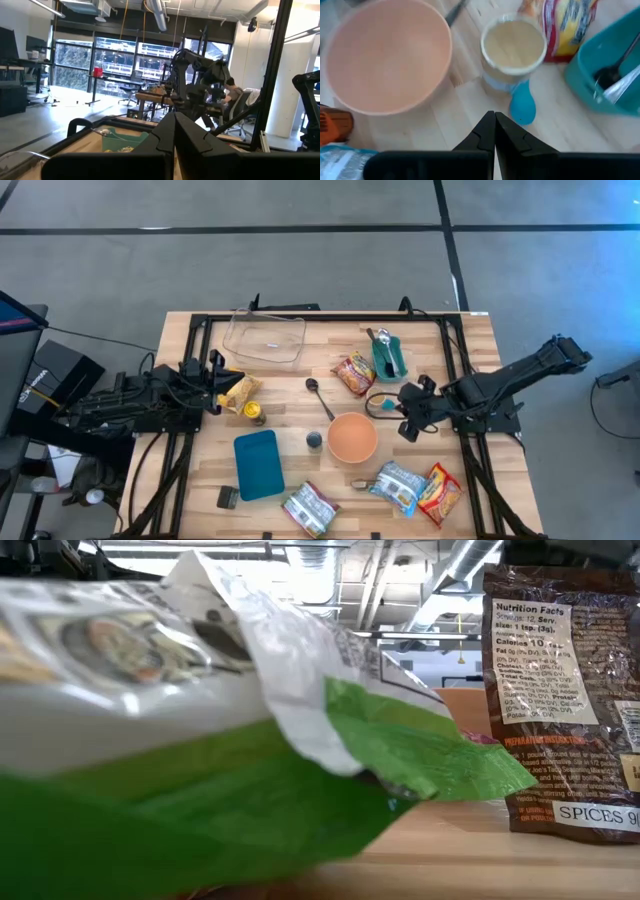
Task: Pick & Place Food Item
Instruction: Put the gold seasoning bottle into the blue bin
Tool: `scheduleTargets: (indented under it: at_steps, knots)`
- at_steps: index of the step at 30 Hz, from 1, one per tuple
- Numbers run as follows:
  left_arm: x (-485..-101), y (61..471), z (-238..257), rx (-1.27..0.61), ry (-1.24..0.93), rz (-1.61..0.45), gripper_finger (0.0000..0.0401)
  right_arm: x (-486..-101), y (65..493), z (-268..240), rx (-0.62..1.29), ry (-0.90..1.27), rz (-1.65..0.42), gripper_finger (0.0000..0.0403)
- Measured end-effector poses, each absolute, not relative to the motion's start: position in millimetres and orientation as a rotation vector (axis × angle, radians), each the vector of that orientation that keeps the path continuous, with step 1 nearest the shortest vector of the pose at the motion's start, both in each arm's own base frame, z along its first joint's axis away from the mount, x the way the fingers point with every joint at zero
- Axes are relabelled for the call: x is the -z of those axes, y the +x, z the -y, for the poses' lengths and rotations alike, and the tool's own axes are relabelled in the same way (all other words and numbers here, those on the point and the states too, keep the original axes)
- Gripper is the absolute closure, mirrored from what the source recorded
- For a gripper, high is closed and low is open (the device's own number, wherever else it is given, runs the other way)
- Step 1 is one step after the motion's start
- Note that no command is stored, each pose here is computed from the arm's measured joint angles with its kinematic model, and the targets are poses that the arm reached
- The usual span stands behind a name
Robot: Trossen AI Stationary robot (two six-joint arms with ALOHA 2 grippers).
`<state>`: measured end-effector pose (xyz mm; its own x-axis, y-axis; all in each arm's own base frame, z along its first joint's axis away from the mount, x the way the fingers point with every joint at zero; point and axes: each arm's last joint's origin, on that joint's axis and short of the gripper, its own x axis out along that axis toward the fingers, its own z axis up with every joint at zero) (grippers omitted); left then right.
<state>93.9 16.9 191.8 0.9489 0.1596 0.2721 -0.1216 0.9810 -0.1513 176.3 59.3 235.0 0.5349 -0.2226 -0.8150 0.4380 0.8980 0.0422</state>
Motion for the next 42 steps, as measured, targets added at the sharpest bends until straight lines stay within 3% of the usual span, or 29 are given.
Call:
scheduleTargets:
  at_steps: [9,22,42]
  knots:
    - [-191.8,93.9,-16.9,-0.144,-0.134,0.287,0.04,-215.5,165.1,-70.1,0.31,0.294,-0.88,0.0402]
    - [-191.6,94.0,-16.9,-0.144,-0.134,0.286,0.04,-185.9,150.3,-62.2,0.34,0.377,-0.796,0.0402]
    - [-191.7,93.9,-16.9,-0.143,-0.134,0.286,0.04,-182.8,154.2,-47.1,0.471,0.453,-0.759,0.0402]
